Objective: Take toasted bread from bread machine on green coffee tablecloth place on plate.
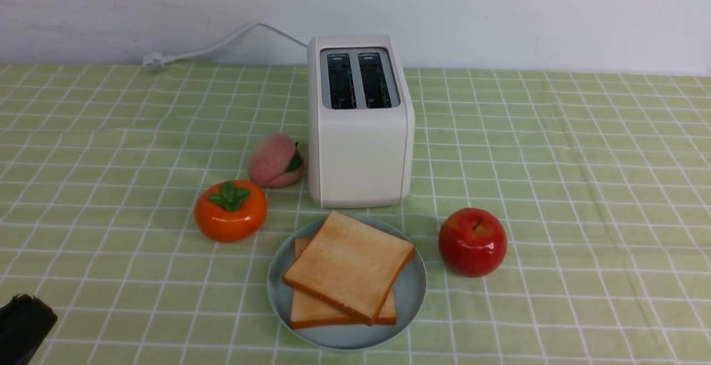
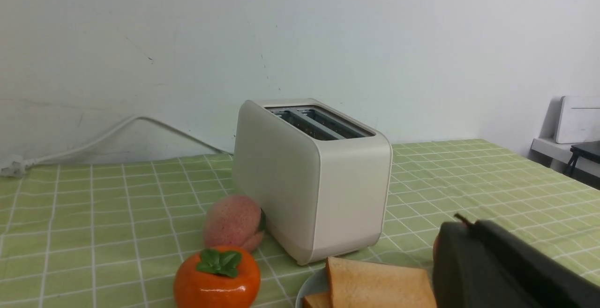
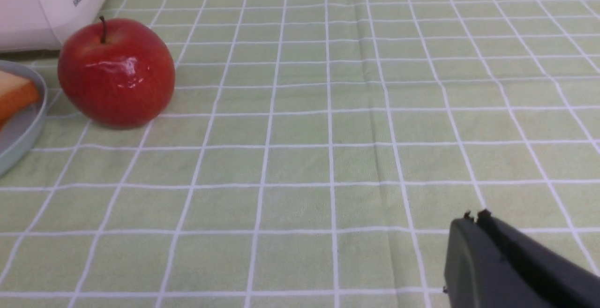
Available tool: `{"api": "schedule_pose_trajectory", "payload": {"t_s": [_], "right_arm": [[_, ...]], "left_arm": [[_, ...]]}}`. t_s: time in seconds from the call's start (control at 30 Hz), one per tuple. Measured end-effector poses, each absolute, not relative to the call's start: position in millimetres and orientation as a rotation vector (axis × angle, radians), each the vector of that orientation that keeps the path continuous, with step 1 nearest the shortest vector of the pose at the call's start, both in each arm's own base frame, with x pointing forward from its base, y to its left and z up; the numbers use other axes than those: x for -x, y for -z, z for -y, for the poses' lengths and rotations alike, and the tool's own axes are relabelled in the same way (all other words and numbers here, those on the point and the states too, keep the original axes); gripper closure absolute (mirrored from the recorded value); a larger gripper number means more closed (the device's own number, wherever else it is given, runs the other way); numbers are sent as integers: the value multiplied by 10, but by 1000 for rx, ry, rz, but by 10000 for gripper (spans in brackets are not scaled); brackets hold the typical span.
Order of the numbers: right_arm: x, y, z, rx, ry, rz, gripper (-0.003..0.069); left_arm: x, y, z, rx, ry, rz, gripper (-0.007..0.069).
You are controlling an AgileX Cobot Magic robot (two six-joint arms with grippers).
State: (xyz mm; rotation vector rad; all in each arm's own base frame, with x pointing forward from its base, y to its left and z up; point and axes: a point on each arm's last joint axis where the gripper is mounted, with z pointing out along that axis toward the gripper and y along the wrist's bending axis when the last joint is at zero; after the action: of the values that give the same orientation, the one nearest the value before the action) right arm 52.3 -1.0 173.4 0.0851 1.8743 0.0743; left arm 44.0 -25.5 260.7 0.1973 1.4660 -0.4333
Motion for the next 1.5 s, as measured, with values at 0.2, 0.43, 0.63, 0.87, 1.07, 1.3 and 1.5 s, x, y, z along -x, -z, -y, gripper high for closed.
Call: {"api": "schedule_pose_trajectory", "payload": {"t_s": [0.2,0.43,0.63,0.87,1.07,1.3,1.5], "right_arm": [[-523,-1734,12,-82,-69,-1874,678],[-522,-1734,13,-85,-70,-1875,678],[-522,-1734,13,-85,-70,-1875,676],[-522,-1734,13,-84,-69,-1875,674],[-522,-1734,13,-85,-70,-1875,669],[-522,-1734,13,-85,-70,-1875,662],[-522,-1734,13,-85,-70,-1875,659]], "left_arm": [[-440,-2607,255,-197,433,-1466,636],[-440,-2607,255,-197,433,-1466,632],[-440,-2607,255,-197,433,-1466,627],[-441,-2607,254,-197,433,-1465,623],[-443,-2612,247,-191,424,-1460,620],[-468,-2616,181,-183,305,-1444,638],[-526,-2450,141,-104,298,-1466,638]]}}
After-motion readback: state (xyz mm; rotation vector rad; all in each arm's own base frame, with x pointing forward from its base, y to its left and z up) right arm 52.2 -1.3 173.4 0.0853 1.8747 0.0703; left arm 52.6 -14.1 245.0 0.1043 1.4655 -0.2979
